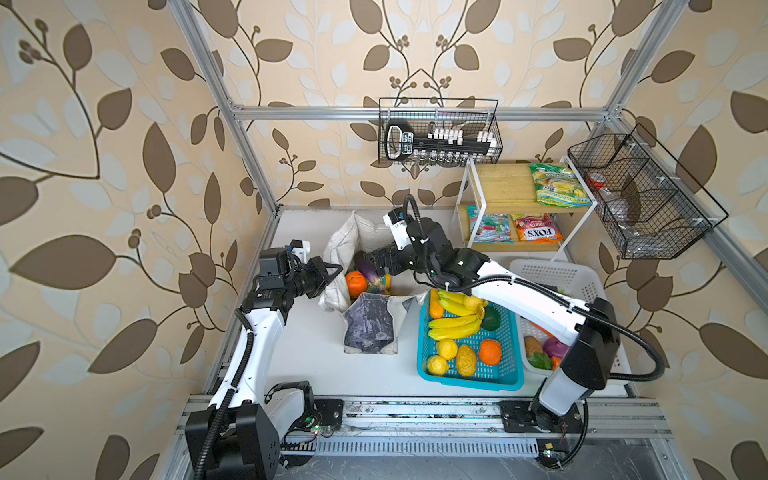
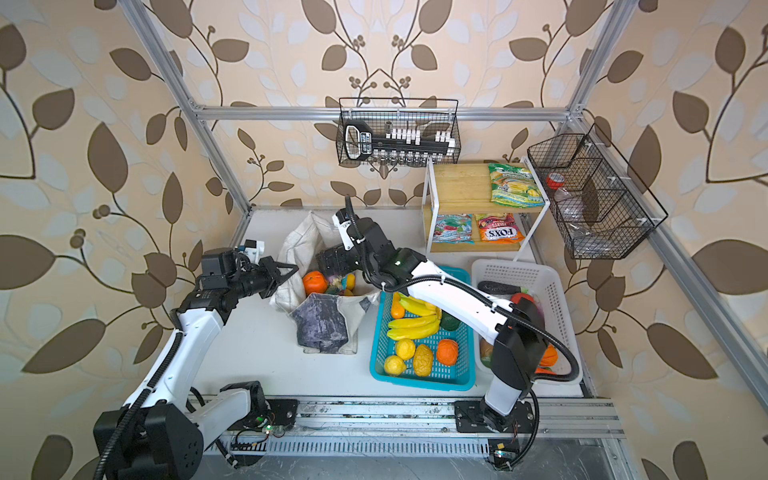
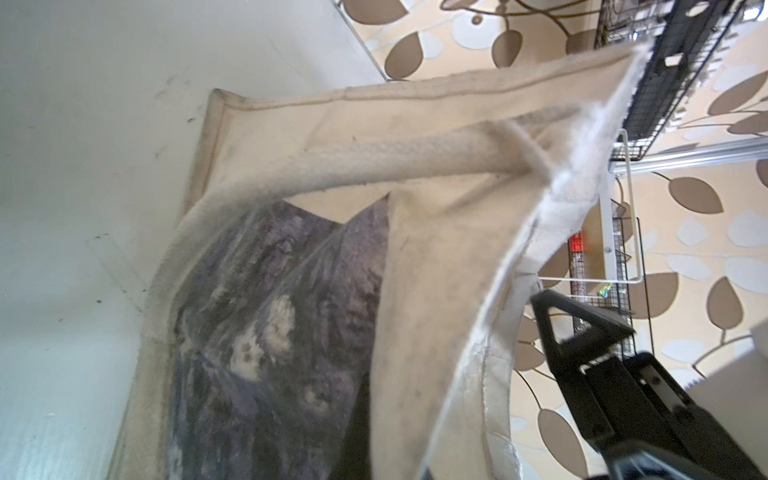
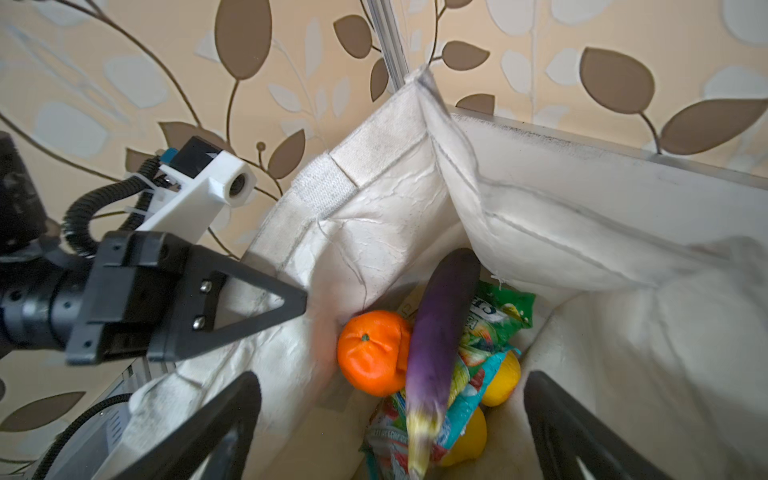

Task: Place the food into the grocery bag and tie it
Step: 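Raise the right gripper out of the tote while the left gripper releases the tote edge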

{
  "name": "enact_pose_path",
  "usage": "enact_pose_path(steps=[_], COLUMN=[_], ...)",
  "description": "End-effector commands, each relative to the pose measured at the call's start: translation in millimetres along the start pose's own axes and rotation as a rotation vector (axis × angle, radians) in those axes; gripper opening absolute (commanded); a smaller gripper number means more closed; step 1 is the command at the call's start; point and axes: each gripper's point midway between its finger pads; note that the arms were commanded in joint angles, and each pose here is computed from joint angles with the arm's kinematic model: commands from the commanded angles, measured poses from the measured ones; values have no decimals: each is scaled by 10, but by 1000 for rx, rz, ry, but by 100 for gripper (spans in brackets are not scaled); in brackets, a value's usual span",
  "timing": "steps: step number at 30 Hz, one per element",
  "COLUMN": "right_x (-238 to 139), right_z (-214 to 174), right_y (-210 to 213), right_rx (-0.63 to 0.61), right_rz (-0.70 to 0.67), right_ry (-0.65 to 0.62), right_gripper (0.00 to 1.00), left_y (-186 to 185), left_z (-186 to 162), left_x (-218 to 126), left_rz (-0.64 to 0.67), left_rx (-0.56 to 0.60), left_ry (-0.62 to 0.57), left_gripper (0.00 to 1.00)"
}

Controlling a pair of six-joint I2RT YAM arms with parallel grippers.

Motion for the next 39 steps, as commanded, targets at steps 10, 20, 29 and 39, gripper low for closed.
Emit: enact_pose_path(steps=[10, 20, 29, 39], right_x=[-751, -938, -658, -250], right_z=[81, -49, -289, -695], right_y=[-410, -1068, -1279, -1254], right_rx=[80, 221, 246, 206], right_rz=[-24, -50, -97, -59], right_ry=[-126, -181, -112, 43], right_gripper=[100, 92, 66, 57], left_y=[230, 493, 726, 842], left_z=[483, 523, 583, 564], left_x=[-581, -710, -849, -801], left_rz=[300, 404, 495, 519], left_rx=[6, -72, -137, -139], left_ry=[-269, -316, -399, -365], left_gripper=[0, 0, 0, 0])
Point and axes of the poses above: each gripper's point midway between its finger pads, its own x axis out along the fingers, its own y axis along the line the jaws close on, z = x × y, and after that the axes turned 6 degrees about x, right-handed
